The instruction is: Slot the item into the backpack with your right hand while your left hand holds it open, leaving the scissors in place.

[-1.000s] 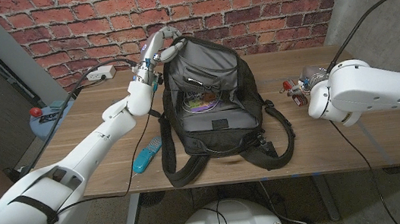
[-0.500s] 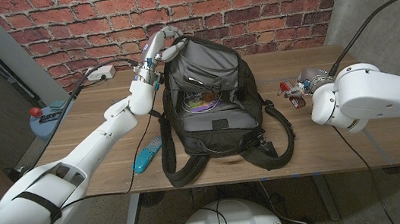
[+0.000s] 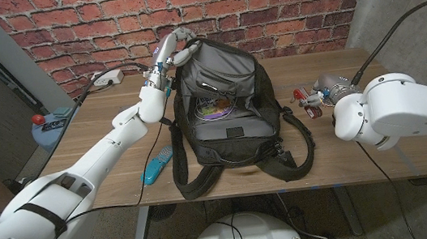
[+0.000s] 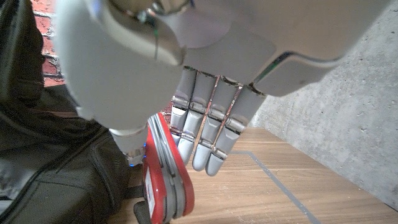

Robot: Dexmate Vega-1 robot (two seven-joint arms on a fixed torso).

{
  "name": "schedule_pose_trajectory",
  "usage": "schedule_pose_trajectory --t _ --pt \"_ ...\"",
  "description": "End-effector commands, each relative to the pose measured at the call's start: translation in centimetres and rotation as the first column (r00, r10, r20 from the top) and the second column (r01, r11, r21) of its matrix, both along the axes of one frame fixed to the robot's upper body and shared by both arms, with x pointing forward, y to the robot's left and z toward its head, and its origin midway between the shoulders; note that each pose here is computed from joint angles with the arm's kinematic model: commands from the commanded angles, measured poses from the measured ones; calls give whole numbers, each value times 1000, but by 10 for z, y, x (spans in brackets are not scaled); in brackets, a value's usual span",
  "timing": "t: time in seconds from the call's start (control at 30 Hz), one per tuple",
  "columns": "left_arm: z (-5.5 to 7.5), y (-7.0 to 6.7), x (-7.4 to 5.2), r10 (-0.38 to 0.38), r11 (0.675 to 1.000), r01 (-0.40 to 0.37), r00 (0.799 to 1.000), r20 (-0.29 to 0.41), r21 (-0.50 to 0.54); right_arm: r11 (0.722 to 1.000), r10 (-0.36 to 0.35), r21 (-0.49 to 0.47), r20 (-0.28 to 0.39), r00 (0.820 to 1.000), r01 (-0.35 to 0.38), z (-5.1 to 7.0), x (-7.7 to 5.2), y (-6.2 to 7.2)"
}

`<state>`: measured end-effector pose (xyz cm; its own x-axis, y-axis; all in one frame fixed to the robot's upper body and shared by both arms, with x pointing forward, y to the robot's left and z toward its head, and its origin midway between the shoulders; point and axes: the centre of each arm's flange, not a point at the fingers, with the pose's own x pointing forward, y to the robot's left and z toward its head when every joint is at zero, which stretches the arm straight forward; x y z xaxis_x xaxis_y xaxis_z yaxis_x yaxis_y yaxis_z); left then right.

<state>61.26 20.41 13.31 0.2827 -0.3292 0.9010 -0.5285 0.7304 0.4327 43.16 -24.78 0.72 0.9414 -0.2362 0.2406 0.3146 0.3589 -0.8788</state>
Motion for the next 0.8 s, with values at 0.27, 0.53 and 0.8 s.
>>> schedule_pose_trajectory --t 0.27,0.53,0.8 --pt "-2 2 1 -18 1000 18 1000 7 -4 995 92 44 47 995 -94 -2 -26 25" --pt "-4 4 0 -22 1000 22 1000 14 -14 989 130 66 51 990 -133 -3 -33 35" --pt "-4 6 1 -26 1000 26 1000 11 -16 982 164 85 39 986 -167 -5 -40 43"
